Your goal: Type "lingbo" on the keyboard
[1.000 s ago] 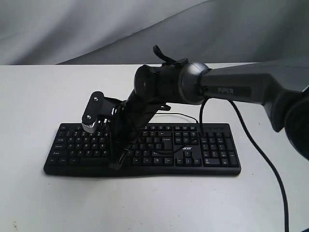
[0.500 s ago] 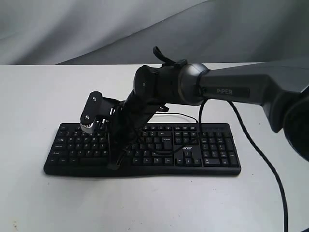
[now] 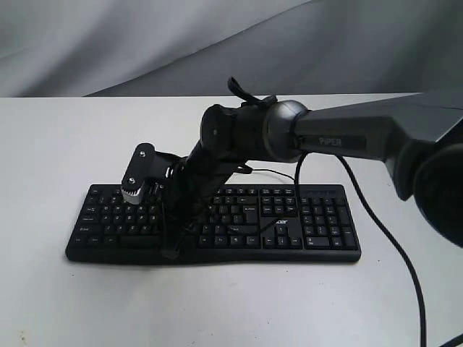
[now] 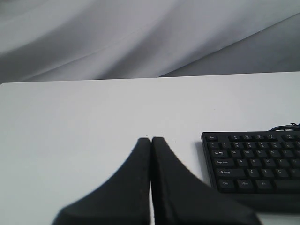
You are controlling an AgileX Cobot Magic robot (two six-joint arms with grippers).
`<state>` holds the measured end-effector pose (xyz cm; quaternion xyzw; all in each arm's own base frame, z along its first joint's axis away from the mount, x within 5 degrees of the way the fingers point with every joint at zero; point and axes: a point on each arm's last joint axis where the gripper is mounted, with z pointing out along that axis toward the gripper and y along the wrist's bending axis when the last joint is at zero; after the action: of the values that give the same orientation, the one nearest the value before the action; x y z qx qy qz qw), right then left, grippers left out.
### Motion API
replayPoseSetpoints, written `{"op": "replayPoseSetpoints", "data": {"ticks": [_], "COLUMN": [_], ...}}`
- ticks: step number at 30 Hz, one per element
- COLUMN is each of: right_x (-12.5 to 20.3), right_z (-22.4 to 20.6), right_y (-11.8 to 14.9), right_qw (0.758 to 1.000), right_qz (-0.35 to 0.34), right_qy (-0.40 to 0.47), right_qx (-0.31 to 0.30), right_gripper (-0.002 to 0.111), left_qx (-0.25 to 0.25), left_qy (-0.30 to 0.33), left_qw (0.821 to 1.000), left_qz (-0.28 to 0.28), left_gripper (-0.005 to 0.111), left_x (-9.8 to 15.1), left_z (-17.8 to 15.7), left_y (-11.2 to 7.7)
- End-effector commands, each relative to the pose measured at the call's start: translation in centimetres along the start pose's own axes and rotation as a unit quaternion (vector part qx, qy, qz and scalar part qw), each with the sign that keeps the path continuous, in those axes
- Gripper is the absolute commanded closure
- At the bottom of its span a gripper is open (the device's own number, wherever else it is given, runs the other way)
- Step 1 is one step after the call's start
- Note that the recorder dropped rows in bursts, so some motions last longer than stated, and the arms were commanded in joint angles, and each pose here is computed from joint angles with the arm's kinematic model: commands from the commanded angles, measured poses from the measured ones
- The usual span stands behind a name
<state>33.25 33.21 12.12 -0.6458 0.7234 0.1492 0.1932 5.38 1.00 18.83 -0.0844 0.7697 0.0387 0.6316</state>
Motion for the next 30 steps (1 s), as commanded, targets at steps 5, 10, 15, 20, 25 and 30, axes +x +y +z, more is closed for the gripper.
{"op": "replayPoseSetpoints", "data": {"ticks": [5, 10, 15, 20, 25, 30], "right_x": [-0.6, -1.3, -1.4, -2.1, -2.9, -2.7], "right_z": [-1.1, -2.0, -2.0, -1.9, -1.2, -0.8], "right_y": [0.2, -0.1, -0.4, -0.8, -1.3, -1.3], "right_qw": [1.000, 0.999, 0.998, 0.998, 0.999, 0.999], "right_qz": [-0.013, -0.016, -0.016, -0.019, -0.019, -0.016], "right_qy": [-0.008, -0.024, -0.035, -0.042, -0.043, -0.040], "right_qx": [0.007, 0.028, 0.044, 0.044, 0.025, 0.021], "right_gripper": [0.108, 0.108, 0.108, 0.108, 0.108, 0.108], "left_qx": [0.000, 0.000, 0.000, 0.000, 0.000, 0.000], "left_qy": [-0.001, -0.001, -0.001, -0.001, -0.001, -0.001], "left_qw": [1.000, 1.000, 1.000, 1.000, 1.000, 1.000], "left_qz": [-0.006, -0.006, -0.006, -0.006, -0.006, -0.006], "left_gripper": [0.106, 0.106, 0.106, 0.106, 0.106, 0.106], "left_x": [0.1, 0.1, 0.1, 0.1, 0.1, 0.1], "left_z": [0.0, 0.0, 0.0, 0.0, 0.0, 0.0], "left_y": [0.0, 0.0, 0.0, 0.0, 0.0, 0.0]}}
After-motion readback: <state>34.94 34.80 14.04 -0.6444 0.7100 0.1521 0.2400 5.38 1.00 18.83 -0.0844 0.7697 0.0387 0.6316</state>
